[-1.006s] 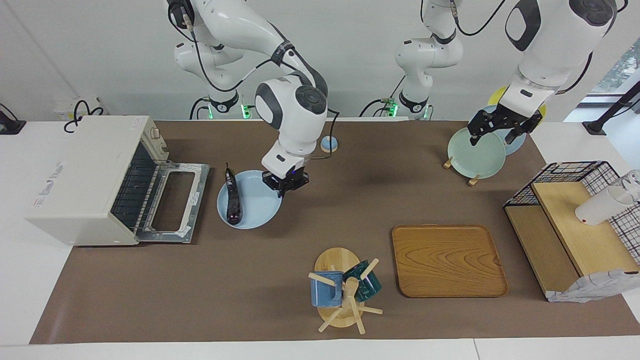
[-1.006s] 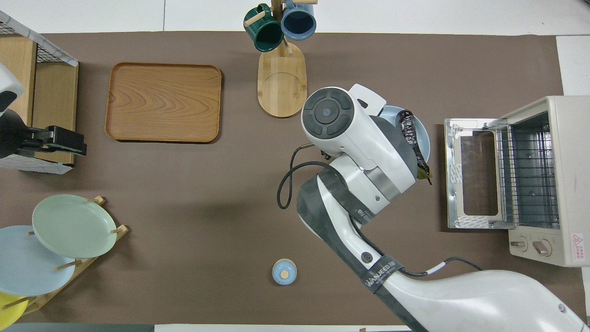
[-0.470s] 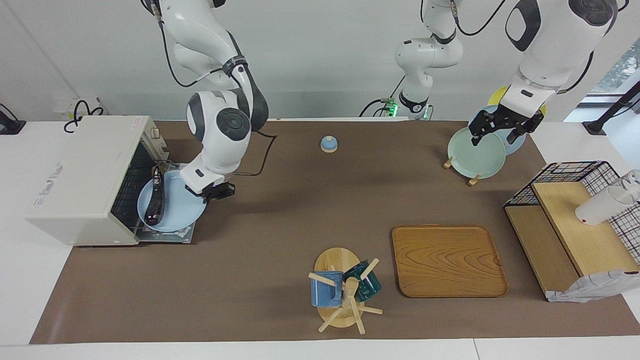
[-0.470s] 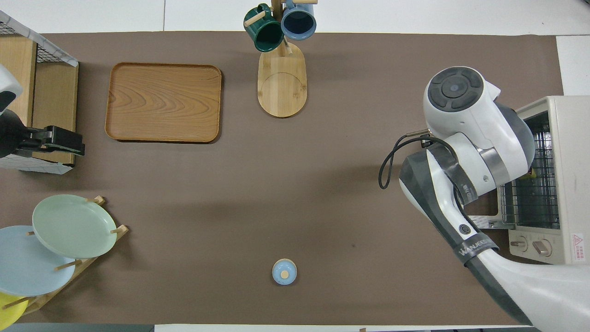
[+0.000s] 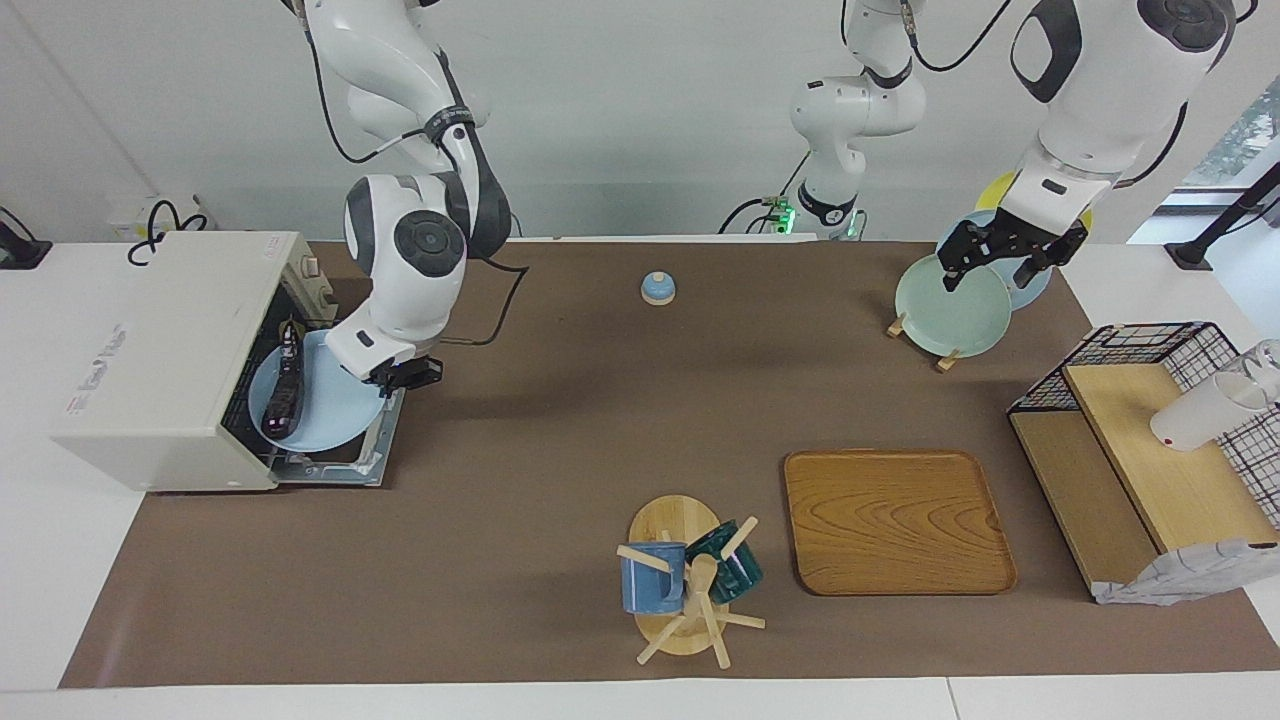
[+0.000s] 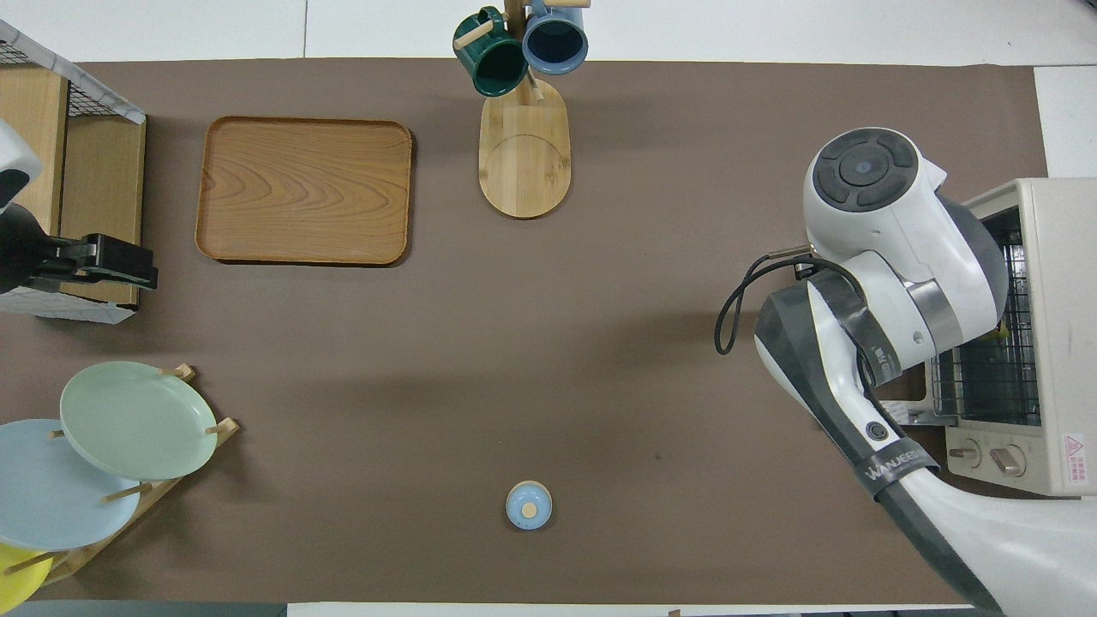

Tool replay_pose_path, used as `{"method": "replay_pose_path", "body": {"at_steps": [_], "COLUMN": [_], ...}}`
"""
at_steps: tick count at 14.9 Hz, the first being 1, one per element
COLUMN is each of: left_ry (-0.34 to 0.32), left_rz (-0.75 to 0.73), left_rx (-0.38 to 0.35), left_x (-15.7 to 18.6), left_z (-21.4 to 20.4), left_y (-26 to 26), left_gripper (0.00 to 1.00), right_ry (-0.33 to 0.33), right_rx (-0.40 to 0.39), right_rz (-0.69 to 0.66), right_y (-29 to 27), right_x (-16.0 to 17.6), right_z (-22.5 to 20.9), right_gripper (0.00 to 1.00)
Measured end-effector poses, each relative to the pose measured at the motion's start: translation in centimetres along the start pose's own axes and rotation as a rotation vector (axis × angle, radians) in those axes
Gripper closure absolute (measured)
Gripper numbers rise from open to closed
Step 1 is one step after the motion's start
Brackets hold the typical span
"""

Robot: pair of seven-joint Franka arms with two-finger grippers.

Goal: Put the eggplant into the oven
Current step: 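Carry the eggplant into the open oven with the right gripper and release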

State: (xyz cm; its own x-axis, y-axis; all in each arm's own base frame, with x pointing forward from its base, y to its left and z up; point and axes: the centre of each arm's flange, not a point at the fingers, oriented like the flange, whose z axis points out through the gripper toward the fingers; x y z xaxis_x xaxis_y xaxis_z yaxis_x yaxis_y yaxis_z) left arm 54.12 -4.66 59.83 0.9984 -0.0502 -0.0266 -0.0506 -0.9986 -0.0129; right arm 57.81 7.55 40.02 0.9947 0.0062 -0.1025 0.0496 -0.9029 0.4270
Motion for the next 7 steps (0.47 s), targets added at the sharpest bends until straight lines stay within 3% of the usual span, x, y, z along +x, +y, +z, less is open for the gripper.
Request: {"method": "replay_pose_path", "body": {"at_steps": [7], "left_ry": [0.000], "left_rz": [0.000], "left_rx": [0.000], "left_x": [0.0], "left_z": [0.0], "left_y": [0.0], "left_gripper": [0.00], "right_ry": [-0.029], "right_rx": [0.009], "right_rz": [0.018], "right_y": [1.9], "right_x": [-1.1], "right_z": [3.0], "right_gripper": [0.98]}}
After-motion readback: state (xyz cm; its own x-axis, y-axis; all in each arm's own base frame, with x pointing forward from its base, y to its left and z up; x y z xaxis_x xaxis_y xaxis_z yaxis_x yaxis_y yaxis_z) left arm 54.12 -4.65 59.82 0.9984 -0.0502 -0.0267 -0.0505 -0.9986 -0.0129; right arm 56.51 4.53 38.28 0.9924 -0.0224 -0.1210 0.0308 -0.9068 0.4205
